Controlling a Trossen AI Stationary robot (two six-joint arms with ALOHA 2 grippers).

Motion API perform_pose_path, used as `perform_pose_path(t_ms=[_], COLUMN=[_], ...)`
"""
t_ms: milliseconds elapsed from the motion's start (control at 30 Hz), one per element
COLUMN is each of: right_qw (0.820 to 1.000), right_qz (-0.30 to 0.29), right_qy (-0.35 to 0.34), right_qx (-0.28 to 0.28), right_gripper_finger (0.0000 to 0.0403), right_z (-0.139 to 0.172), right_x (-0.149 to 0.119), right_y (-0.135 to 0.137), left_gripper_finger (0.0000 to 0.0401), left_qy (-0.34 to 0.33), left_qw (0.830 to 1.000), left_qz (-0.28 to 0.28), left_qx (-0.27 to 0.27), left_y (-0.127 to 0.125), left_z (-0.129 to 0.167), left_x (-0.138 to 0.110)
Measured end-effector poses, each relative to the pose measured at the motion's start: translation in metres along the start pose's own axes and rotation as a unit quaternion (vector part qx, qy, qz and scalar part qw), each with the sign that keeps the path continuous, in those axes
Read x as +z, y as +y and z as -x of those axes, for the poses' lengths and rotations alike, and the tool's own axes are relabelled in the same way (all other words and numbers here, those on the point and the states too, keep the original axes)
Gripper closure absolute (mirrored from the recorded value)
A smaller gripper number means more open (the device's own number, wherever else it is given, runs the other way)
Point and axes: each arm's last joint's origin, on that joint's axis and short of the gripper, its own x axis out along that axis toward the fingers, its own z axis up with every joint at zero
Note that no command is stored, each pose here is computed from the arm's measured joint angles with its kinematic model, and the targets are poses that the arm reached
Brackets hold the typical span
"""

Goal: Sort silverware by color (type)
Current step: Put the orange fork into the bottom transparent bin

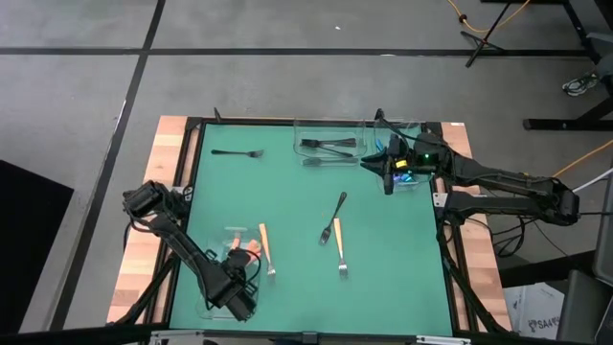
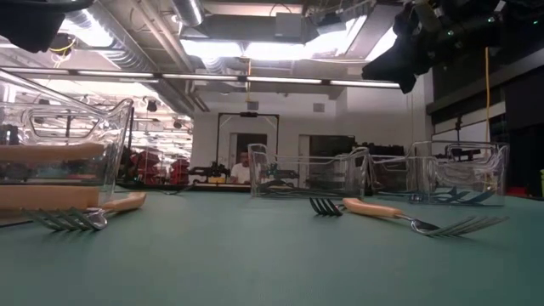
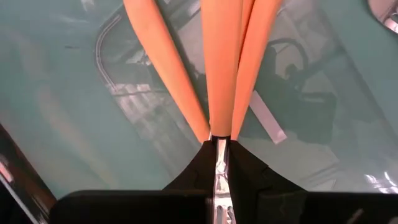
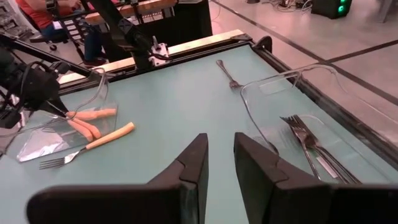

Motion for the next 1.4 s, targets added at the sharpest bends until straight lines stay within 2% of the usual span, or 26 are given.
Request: perform_pose_path(t_ms=[167,400,567,667,867,1033,1200,1300,1400], right_qw=[1.000,1.000,0.999,0.997,0.992,0.978,0.956,0.940,0.929], right_qz=[-0.001,-0.001,-0.001,0.003,0.006,0.020,0.065,0.123,0.171], right_qy=[0.000,0.001,0.005,0.006,0.009,0.001,-0.044,-0.086,-0.117], right_qx=[0.000,0.009,0.047,0.076,0.124,0.209,0.282,0.306,0.307], right_gripper_finger=[0.0331,0.0331,0.0326,0.0304,0.0234,0.0195,0.0185,0.0185,0.0185], right_z=[0.000,0.000,0.000,0.000,0.000,0.002,0.001,0.001,0.003], right_x=[0.000,0.000,0.000,0.000,0.000,0.002,0.010,0.013,0.013], right_y=[0.000,0.001,0.003,0.004,0.007,0.013,0.039,0.060,0.077], left_gripper_finger=[0.0377,0.0338,0.0323,0.0322,0.0324,0.0324,0.0324,0.0324,0.0324], left_qy=[0.002,0.002,0.002,0.002,0.002,-0.003,-0.002,-0.001,-0.001], left_qw=[1.000,1.000,1.000,1.000,1.000,0.999,0.995,0.990,0.985], left_qz=[0.001,0.002,0.002,-0.005,-0.010,-0.026,-0.056,-0.080,-0.097], left_qx=[-0.011,-0.011,-0.011,-0.010,-0.020,-0.047,-0.086,-0.112,-0.140], left_y=[-0.002,-0.002,-0.002,-0.002,-0.005,-0.011,-0.019,-0.023,-0.027], left_z=[0.000,0.000,0.000,0.000,0.006,0.021,0.042,0.057,0.072], left_x=[0.000,0.000,0.000,0.000,0.000,0.000,0.001,0.001,0.002])
